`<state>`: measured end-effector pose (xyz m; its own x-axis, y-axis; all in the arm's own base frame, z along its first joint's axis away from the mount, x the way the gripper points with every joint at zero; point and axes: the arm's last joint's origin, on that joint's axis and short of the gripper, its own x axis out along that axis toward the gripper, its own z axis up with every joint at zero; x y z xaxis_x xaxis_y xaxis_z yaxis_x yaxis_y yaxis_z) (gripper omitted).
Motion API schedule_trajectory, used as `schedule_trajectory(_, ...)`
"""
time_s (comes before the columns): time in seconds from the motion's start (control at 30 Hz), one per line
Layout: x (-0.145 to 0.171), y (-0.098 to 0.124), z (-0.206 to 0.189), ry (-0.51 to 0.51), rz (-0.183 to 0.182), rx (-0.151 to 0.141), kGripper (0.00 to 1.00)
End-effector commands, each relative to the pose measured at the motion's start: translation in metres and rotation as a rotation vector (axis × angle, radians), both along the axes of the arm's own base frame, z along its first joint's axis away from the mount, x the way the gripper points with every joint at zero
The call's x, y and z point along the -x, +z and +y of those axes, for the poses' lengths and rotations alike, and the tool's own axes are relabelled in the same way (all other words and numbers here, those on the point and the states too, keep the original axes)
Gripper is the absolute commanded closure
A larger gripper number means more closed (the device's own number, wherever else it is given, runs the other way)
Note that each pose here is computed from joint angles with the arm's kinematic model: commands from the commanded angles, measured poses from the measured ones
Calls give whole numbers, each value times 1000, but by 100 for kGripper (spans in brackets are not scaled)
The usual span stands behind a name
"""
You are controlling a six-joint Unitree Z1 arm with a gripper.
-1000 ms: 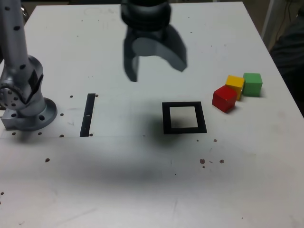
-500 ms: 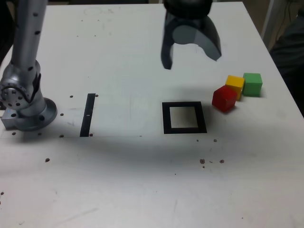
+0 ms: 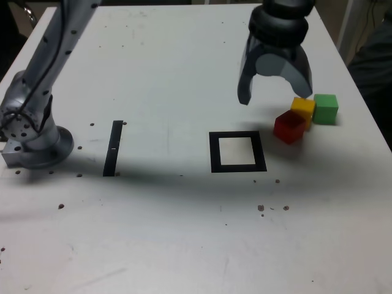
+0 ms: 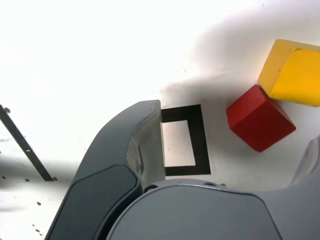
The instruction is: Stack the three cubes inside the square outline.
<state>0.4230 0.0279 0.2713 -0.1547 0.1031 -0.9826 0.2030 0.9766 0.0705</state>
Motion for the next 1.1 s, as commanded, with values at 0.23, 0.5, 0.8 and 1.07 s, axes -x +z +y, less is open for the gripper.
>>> schedule_trajectory(0.23,-13,-15,1,-42,27,21,1)
schedule_trajectory(0.5,-16,-20,2,-152,49,28,1)
schedule_trajectory(0.8,-20,-22,1,-452,70,29,1)
schedule_trajectory(1.07,-23,-20,-5,-547,77,11,0)
